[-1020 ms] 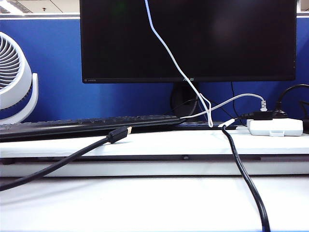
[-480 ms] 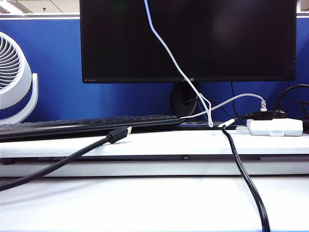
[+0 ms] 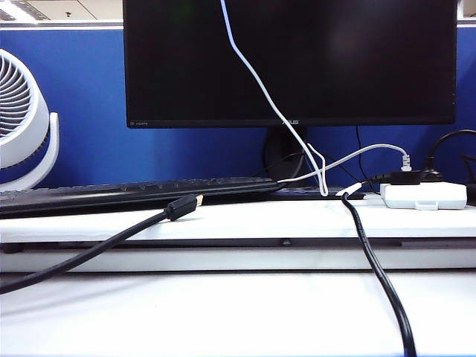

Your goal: Pick up the Type-C charging cable and the charging base, insert one end of the Type-C charger into the corresponding slot on the base, and finally place the plugged-in charger back on the table.

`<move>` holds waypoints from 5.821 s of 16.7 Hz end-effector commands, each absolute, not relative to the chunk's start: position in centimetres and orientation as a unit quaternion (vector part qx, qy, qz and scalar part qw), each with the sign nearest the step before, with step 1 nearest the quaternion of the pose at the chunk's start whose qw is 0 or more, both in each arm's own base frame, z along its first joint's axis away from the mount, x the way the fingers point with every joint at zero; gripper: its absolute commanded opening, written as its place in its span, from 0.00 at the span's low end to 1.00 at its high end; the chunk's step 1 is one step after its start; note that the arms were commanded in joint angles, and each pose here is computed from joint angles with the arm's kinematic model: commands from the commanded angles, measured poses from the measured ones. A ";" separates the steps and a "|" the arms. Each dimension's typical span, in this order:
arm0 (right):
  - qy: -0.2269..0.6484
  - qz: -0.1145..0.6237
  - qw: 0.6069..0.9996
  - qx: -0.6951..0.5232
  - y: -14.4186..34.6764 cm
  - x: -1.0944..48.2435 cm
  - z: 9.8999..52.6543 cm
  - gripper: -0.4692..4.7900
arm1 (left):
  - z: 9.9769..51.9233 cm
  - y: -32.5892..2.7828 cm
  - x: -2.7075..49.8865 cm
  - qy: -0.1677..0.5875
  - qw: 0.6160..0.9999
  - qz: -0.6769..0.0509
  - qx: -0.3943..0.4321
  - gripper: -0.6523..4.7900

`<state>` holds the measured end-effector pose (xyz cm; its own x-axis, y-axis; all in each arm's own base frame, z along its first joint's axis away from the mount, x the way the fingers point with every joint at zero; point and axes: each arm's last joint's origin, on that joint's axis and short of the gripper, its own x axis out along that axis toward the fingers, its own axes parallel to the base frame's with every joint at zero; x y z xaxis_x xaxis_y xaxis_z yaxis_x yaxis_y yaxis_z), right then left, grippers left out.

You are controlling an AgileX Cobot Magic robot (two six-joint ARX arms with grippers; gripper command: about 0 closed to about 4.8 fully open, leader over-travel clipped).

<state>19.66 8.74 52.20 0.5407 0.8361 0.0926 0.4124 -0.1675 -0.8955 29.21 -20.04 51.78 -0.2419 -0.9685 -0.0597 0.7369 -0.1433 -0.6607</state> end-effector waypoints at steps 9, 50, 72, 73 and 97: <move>-0.446 0.224 0.478 -0.723 8.9 19.8 52.4 0.09 | 52.4 -19.9 28.9 0.283 0.578 -0.741 -0.191 0.11; -0.536 0.253 0.404 -0.697 9.5 20.1 52.1 0.09 | 52.5 -19.9 28.9 0.297 0.566 -0.742 -0.202 0.11; -0.552 0.267 0.387 -0.689 9.4 19.5 52.0 0.09 | 52.6 -19.9 28.8 0.327 0.544 -0.741 -0.220 0.11; -0.549 0.263 0.389 -0.692 9.4 19.5 52.0 0.09 | 52.5 -19.9 28.8 0.328 0.548 -0.737 -0.222 0.11; -0.535 0.276 0.398 -0.692 10.4 19.2 51.7 0.09 | 52.7 -20.1 29.2 0.323 0.589 -0.698 -0.247 0.11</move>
